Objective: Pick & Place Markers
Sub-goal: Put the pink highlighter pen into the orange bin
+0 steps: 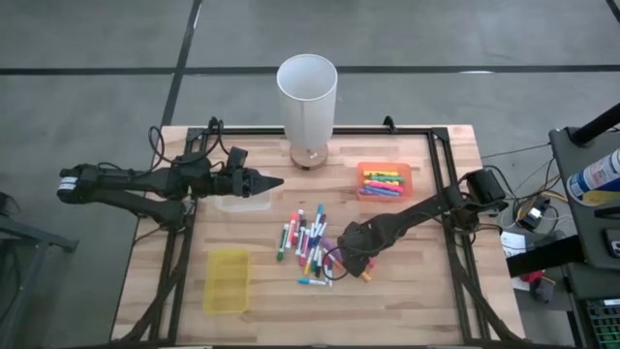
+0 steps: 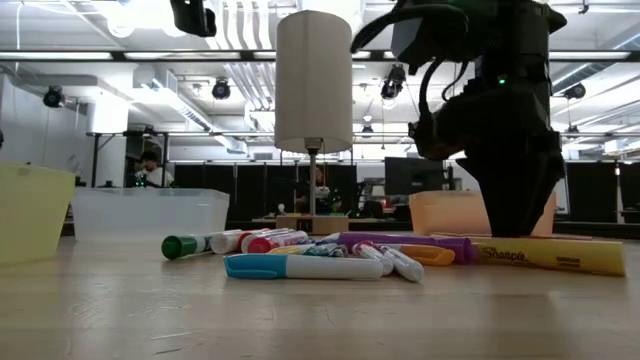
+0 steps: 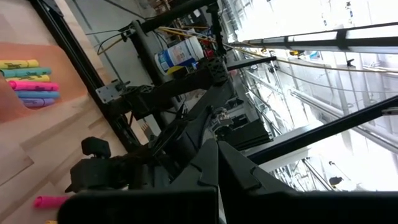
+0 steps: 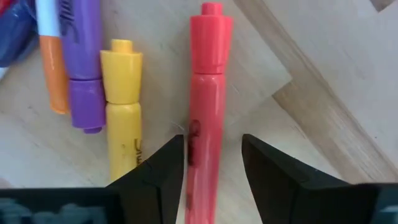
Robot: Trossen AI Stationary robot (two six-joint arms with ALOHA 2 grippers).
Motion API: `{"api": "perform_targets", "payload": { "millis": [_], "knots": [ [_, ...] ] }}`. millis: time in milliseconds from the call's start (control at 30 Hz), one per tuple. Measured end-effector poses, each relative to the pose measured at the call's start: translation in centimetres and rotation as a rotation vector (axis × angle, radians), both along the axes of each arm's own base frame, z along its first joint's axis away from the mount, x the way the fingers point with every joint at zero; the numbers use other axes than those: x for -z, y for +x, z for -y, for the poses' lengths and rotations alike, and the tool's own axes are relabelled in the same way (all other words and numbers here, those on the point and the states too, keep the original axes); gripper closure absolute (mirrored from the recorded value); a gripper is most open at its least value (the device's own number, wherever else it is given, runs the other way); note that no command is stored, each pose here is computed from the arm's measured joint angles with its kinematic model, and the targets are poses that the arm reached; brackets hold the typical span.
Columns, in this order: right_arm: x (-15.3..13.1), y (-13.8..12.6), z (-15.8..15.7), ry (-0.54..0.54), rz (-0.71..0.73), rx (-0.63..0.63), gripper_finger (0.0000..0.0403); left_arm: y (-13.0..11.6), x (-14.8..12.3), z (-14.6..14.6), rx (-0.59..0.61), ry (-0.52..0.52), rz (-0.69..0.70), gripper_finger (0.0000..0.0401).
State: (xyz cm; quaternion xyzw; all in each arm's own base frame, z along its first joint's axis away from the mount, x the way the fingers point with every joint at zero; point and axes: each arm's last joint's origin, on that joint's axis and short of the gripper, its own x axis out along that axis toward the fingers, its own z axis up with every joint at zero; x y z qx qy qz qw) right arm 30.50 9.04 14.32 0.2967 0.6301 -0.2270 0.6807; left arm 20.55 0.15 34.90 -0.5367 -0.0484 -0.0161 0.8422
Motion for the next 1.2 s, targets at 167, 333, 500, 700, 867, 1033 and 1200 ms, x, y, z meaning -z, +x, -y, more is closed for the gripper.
{"api": "perform_targets", "payload": {
  "millis": [167, 333, 500, 700, 867, 1033, 1200],
  "knots": [
    [0.4, 0.0, 0.0, 0.011, -0.017, 0.001, 0.026, 0.0, 0.0, 0.0, 0.0, 0.0, 0.0, 0.0401],
    [0.5, 0.0, 0.1, 0.033, -0.034, 0.002, 0.0301, 0.0, 0.0, 0.0, 0.0, 0.0, 0.0, 0.0401],
    [0.0, 0.3, 0.4, 0.063, -0.014, 0.015, 0.0354, 0.0, 0.0, 0.0, -0.001, 0.0, 0.0, 0.0401],
    [-1.5, 0.2, 1.5, 0.083, 0.025, 0.035, 0.0354, 0.0, 0.0, 0.0, -0.004, 0.0, 0.0, 0.0401],
    [-3.7, -0.3, 2.8, 0.069, 0.075, 0.07, 0.0354, 0.0, 0.0, 0.0, -0.003, -0.001, 0.0, 0.0401],
    [-6.8, -2.0, 4.6, -0.02, 0.122, 0.135, 0.0354, 0.0, 0.0, 0.0, -0.003, -0.002, 0.001, 0.0401],
    [-10.4, -4.6, 7.0, -0.11, 0.187, 0.244, 0.0354, 0.0, 0.0, 0.0, -0.003, -0.003, 0.001, 0.0401]
  ]
}}
